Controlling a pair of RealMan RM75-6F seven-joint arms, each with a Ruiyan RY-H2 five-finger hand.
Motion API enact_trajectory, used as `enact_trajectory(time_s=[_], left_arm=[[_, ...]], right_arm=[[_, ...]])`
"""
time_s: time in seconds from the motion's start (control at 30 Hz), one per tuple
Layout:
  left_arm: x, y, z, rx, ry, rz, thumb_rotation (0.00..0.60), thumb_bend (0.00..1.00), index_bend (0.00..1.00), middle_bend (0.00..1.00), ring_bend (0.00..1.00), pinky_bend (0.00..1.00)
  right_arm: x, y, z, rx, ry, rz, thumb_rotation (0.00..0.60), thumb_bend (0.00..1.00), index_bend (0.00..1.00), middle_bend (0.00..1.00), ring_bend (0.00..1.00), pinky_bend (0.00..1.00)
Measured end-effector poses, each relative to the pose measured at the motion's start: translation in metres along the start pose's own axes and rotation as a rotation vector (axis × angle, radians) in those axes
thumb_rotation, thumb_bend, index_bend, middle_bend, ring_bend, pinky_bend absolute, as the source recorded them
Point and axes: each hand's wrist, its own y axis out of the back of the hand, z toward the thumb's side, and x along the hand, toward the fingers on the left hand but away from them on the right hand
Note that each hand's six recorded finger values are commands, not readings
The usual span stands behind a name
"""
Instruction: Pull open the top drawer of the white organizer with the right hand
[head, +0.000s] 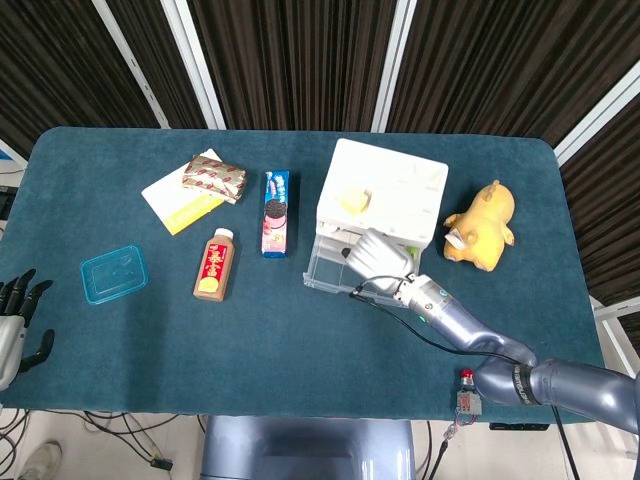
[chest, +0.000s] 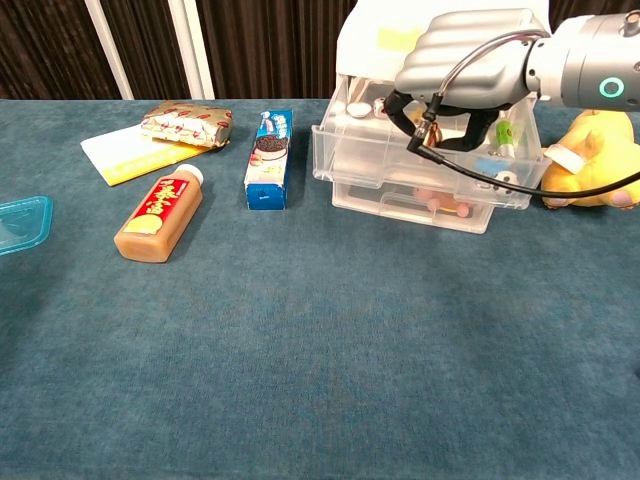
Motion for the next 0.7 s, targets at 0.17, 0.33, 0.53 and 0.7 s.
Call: enact_trajectory(time_s=[0.17, 0.33, 0.53, 0.7], left_arm=[[0.0001, 0.0002, 0.0008, -0.002, -0.004, -0.001, 0.6, 0.44, 0.12, 0.0, 0.0, 0.0], [-0.0002, 0.0, 0.0006, -0.002, -0.005, -0.002, 0.6, 0.44, 0.12, 0.0, 0.0, 0.0], [0.0, 0.0001, 0.0004, -0.003, -0.004, -0.004, 0.6, 0.44, 0.12, 0.0, 0.0, 0.0], [0.0, -0.0003, -0.0002, -0.002, -0.001, -0.006, 0.6, 0.44, 0.12, 0.0, 0.0, 0.0]], right_arm=[[0.0008, -0.0019, 0.0006, 0.008, 0.004, 0.008, 0.6, 0.38, 0.58, 0.95, 1.0, 1.0], [0.0016, -0.0017, 0.0021, 0.009, 0.009, 0.01, 0.6, 0.38, 0.58, 0.95, 1.0, 1.0], [0.0032, 0.0013, 0.0019, 0.009, 0.008, -0.001, 0.6, 0.38, 0.58, 0.95, 1.0, 1.0], [0.0047, 0.0046, 0.0014, 0.008, 0.007, -0.011, 0.6, 0.38, 0.58, 0.95, 1.0, 1.0]])
